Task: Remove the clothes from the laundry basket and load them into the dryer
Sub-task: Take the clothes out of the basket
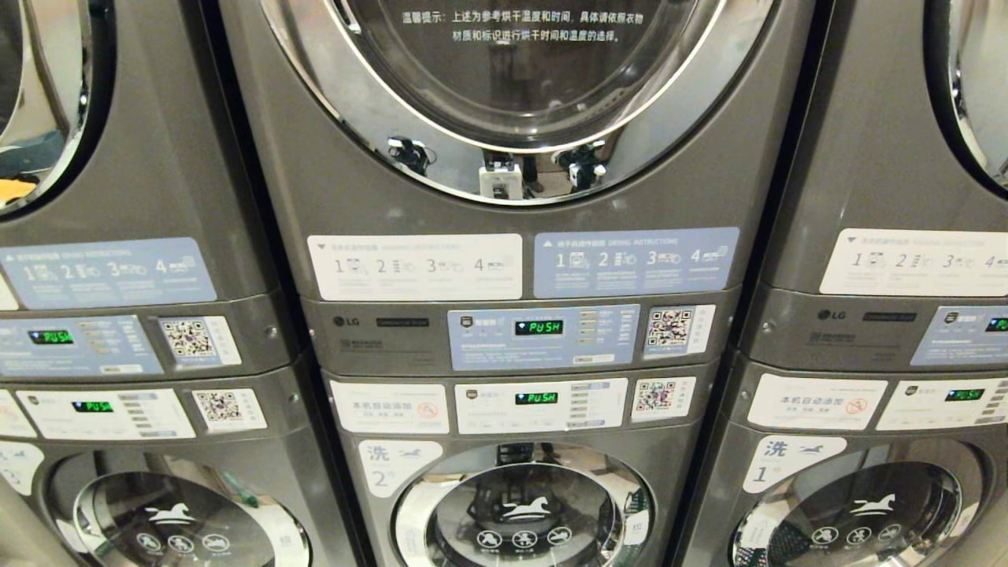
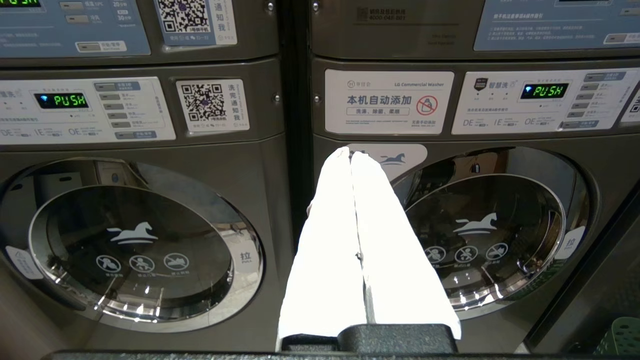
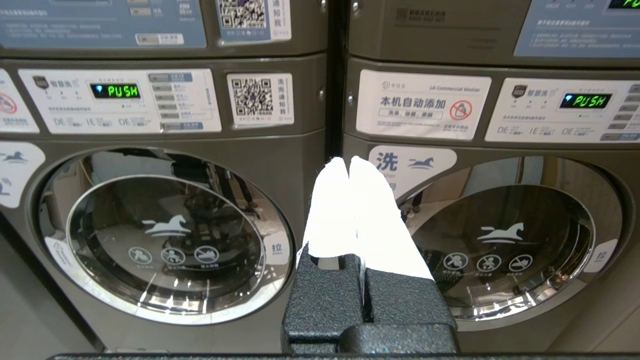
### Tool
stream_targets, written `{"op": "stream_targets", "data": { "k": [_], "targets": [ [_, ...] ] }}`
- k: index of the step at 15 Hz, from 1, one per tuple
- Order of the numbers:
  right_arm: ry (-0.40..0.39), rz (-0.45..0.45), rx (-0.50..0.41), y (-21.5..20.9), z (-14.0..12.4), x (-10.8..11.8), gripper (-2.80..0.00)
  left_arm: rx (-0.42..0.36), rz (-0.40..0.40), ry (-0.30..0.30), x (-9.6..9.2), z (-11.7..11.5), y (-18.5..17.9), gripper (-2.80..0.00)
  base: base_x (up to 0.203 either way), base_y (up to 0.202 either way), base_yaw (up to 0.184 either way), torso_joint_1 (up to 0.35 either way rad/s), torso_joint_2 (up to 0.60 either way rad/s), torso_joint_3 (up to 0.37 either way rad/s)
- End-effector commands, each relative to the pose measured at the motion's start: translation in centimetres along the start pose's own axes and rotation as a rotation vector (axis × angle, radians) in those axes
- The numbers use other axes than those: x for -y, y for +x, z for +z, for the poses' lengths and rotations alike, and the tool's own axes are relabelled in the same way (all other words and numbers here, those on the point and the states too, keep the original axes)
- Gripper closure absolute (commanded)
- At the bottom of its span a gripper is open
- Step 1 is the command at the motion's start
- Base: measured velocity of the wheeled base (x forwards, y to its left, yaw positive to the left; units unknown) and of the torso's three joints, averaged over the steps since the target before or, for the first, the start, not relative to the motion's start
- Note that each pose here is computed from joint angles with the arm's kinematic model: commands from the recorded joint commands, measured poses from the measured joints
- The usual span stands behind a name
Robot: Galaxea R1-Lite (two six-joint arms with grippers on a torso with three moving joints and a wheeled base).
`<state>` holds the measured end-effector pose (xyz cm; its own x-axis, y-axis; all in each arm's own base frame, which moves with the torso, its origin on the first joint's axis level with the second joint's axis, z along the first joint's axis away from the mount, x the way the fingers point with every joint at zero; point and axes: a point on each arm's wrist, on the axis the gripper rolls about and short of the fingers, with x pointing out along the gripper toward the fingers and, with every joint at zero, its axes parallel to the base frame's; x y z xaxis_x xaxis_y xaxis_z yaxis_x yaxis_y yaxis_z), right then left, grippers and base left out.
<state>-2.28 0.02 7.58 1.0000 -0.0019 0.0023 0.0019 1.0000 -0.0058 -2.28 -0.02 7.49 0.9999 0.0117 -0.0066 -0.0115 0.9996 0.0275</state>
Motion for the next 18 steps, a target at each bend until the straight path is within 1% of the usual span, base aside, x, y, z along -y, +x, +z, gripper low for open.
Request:
{"op": "stream_targets", "data": {
  "k": [1,13,18],
  "targets": [
    [-0.002,0.000,0.002,-0.01,0.04,0.00,0.00,0.000,0.001,0.000,0.00,0.00,0.00,0.00,0.000,0.000,0.000,-0.144,0.31,0.168],
    [-0.003,0.000,0.002,-0.01,0.04,0.00,0.00,0.000,0.001,0.000,0.00,0.00,0.00,0.00,0.000,0.000,0.000,-0.153,0.33,0.177],
    [-0.002,0.000,0.002,-0.01,0.04,0.00,0.00,0.000,0.001,0.000,0.00,0.00,0.00,0.00,0.000,0.000,0.000,-0.189,0.42,0.226]
  ]
}}
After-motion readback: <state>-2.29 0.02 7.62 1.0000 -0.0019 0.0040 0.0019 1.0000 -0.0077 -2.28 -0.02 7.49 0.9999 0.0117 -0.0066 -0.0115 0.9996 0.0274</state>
